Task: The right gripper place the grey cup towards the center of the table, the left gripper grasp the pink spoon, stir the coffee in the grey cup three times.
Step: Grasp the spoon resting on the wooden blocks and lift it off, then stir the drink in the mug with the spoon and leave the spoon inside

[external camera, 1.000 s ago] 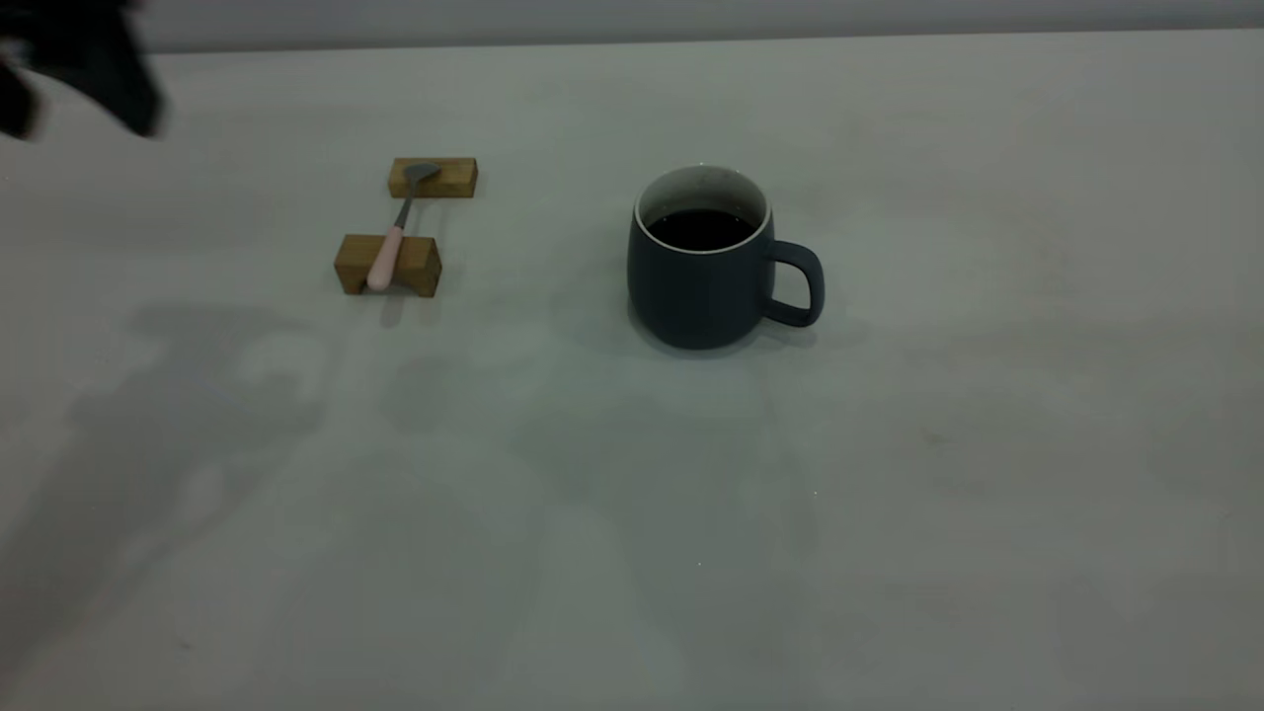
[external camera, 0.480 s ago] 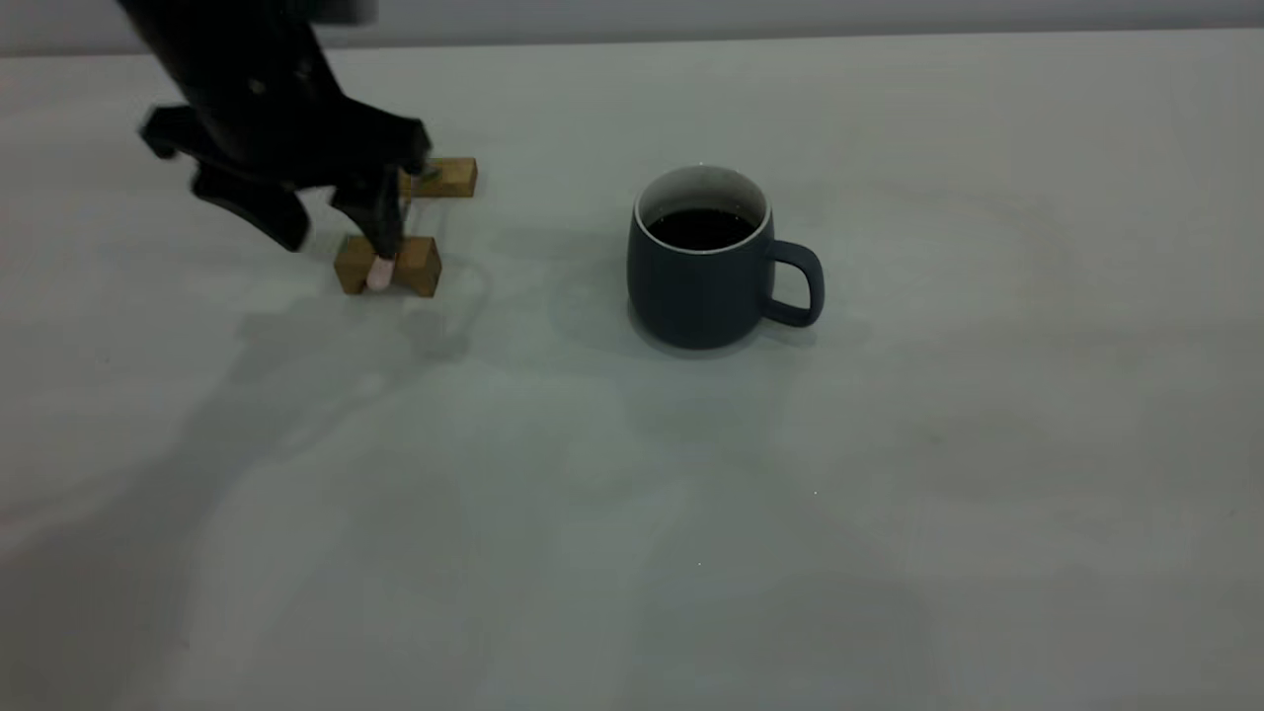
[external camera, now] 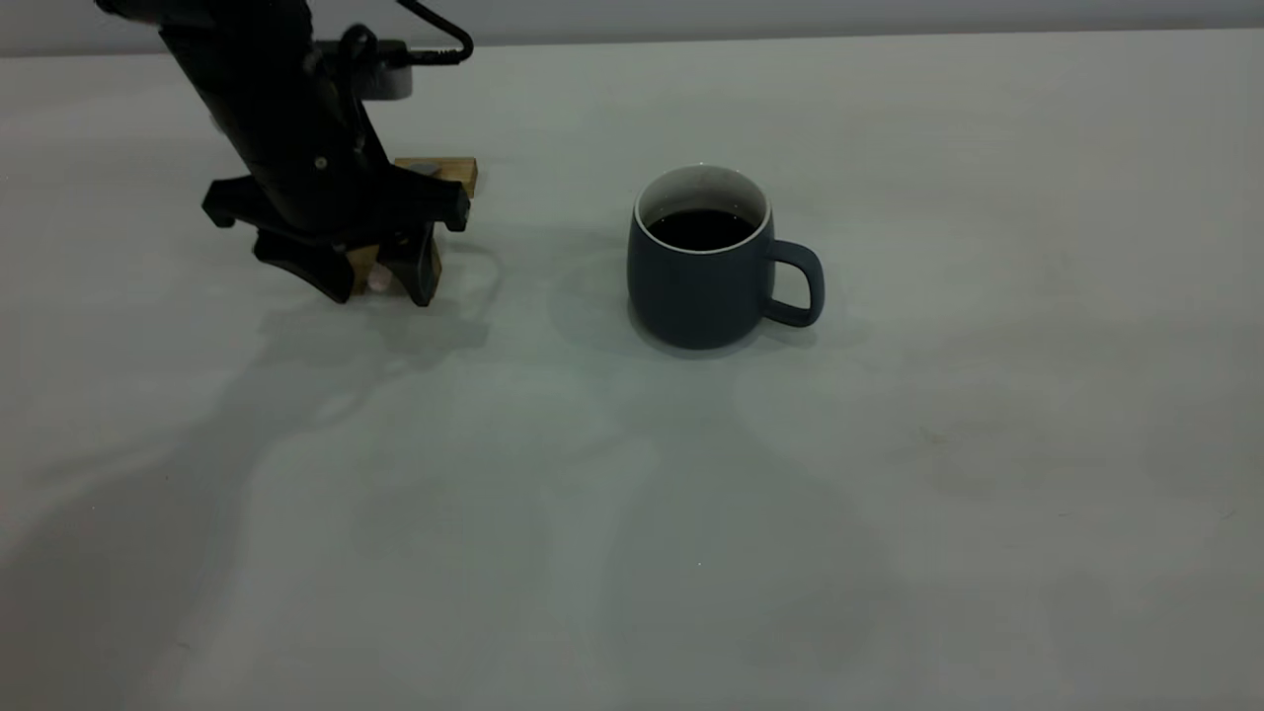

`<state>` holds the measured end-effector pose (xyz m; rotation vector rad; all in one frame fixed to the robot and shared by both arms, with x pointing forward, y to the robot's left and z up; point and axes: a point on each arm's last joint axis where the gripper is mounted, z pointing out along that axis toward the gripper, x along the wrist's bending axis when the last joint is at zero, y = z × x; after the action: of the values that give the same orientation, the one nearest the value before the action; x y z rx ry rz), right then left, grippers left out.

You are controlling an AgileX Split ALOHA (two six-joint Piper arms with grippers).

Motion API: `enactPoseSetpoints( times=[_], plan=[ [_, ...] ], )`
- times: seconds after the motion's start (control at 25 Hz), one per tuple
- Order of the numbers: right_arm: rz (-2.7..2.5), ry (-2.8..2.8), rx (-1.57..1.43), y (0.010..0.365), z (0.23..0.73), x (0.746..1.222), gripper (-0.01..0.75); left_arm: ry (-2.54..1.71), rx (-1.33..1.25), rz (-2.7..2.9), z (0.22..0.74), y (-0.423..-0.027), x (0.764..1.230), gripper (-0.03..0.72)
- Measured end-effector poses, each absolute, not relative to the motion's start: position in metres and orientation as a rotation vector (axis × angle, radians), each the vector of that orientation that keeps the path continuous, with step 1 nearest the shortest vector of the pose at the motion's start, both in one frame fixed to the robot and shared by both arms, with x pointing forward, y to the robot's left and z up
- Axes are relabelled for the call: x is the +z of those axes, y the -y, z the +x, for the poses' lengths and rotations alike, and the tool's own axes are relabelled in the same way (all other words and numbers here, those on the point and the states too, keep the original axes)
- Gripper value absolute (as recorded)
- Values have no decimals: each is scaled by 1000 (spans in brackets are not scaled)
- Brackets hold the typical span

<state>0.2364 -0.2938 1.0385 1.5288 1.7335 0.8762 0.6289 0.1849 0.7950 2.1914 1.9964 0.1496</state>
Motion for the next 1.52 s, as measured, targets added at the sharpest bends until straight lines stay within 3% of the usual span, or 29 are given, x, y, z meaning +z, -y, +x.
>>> enactPoseSetpoints(
  times=[0.12, 0.32, 0.64, 0.84, 1.0, 1.24, 1.52],
  plan=[
    [1529, -1733, 876, 294, 236, 1038, 441, -2002, 150, 2183, 632, -184, 791, 464],
    [1529, -1733, 876, 294, 236, 1038, 441, -2065, 139, 2123, 637, -182, 795, 158],
    [1529, -1733, 876, 294, 236, 1038, 441, -2312, -80, 2002, 657, -169, 867, 158],
    [1529, -1733, 876, 294, 236, 1038, 441, -2513, -562, 1621, 656, -141, 927, 158],
    [1529, -1733, 876, 294, 236, 1038, 441, -2433, -1034, 1346, 655, -114, 956, 158],
    [1529, -1733, 876, 294, 236, 1038, 441, -2426, -1484, 958, 654, -84, 956, 158],
    [1529, -1733, 876, 294, 236, 1038, 441, -2567, -1660, 722, 654, -69, 916, 158]
  ],
)
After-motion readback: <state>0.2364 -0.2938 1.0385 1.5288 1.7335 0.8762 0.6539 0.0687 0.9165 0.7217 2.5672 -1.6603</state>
